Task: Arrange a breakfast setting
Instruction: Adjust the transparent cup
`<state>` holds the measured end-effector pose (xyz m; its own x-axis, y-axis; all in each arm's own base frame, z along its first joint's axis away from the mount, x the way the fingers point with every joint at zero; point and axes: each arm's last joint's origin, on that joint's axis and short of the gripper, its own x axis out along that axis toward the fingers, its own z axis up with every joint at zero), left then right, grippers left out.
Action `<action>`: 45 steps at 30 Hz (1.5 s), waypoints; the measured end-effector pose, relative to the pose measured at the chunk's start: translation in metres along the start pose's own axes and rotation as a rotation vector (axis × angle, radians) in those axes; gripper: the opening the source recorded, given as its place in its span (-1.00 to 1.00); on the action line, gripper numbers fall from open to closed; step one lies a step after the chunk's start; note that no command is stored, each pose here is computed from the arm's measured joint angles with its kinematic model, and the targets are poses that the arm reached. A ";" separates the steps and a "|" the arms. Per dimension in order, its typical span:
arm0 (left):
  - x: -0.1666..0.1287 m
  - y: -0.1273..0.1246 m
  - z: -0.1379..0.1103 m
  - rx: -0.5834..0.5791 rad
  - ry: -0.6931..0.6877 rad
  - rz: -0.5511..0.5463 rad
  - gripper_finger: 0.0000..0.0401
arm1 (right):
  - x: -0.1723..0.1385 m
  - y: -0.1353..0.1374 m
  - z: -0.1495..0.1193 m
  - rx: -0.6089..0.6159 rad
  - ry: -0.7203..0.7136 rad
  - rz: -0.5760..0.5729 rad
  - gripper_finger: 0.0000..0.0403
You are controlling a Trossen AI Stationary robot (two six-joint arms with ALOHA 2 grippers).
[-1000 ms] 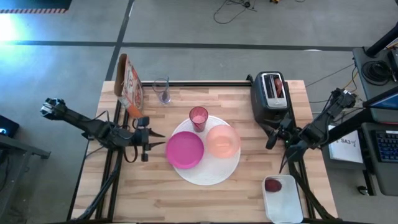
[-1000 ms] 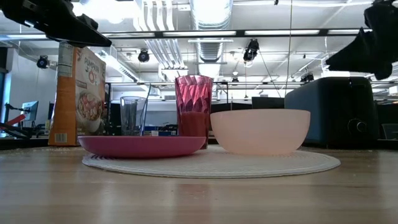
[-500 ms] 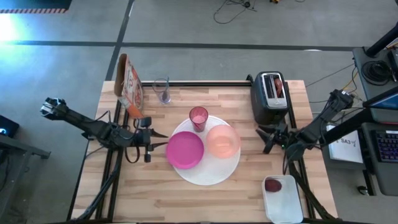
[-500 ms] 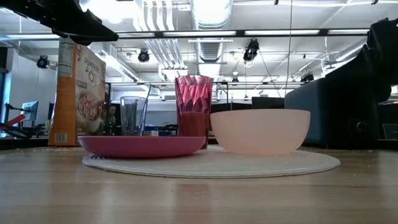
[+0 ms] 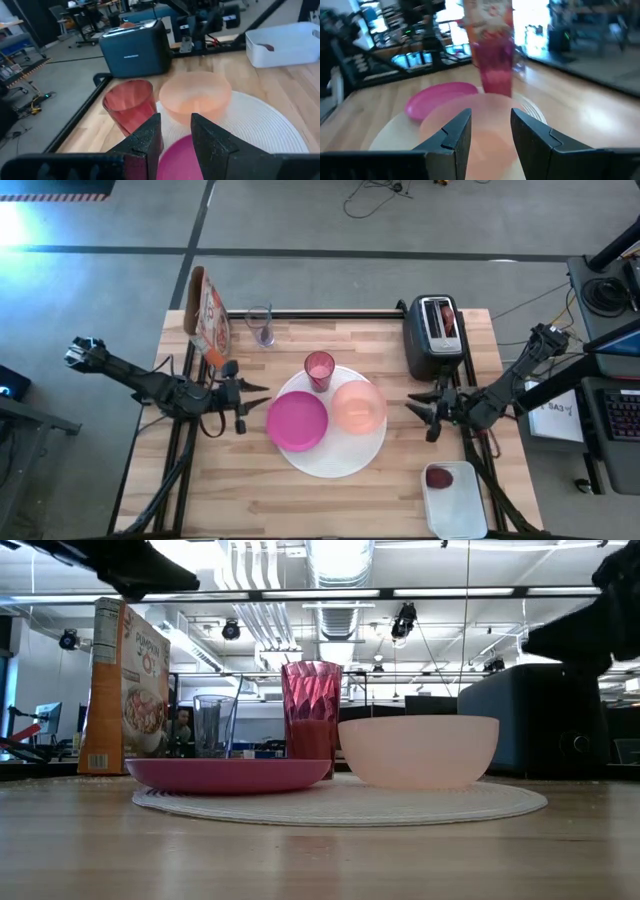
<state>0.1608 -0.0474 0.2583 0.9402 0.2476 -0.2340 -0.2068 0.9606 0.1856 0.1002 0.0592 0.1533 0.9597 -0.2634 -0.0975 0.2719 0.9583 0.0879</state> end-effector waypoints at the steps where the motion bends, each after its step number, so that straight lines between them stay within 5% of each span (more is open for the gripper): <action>1: 0.000 0.000 0.002 -0.003 -0.004 0.007 -0.55 | 0.000 0.001 0.002 -0.038 -0.011 0.022 -0.37; 6: -0.002 0.005 0.011 -0.085 -0.031 0.103 -0.55 | 0.002 0.002 0.007 -0.126 -0.035 0.070 -0.37; 15: 0.004 0.024 0.028 -0.222 0.005 0.216 -0.55 | 0.002 -0.003 0.008 -0.095 -0.053 -0.067 -0.37; 22: 0.008 0.061 0.054 -0.243 0.322 0.358 -0.55 | 0.002 -0.003 0.008 -0.088 -0.053 -0.066 -0.37; 26: 0.015 0.087 0.059 -0.256 0.569 0.340 -0.55 | 0.002 -0.003 0.008 -0.089 -0.053 -0.066 -0.37; 31: 0.022 0.109 0.052 -0.188 0.713 0.242 -0.55 | 0.002 -0.003 0.008 -0.090 -0.052 -0.066 -0.37; 39: 0.031 0.122 0.044 0.219 0.781 0.037 -0.55 | 0.002 -0.003 0.008 -0.091 -0.052 -0.066 -0.37; 45: 0.049 0.135 0.037 0.295 0.790 0.011 -0.55 | 0.002 -0.003 0.008 -0.091 -0.052 -0.066 -0.37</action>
<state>0.1884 0.0900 0.3073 0.4503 0.3781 -0.8089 -0.0326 0.9123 0.4082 0.1022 0.0552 0.1604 0.9429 -0.3295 -0.0485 0.3296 0.9441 -0.0072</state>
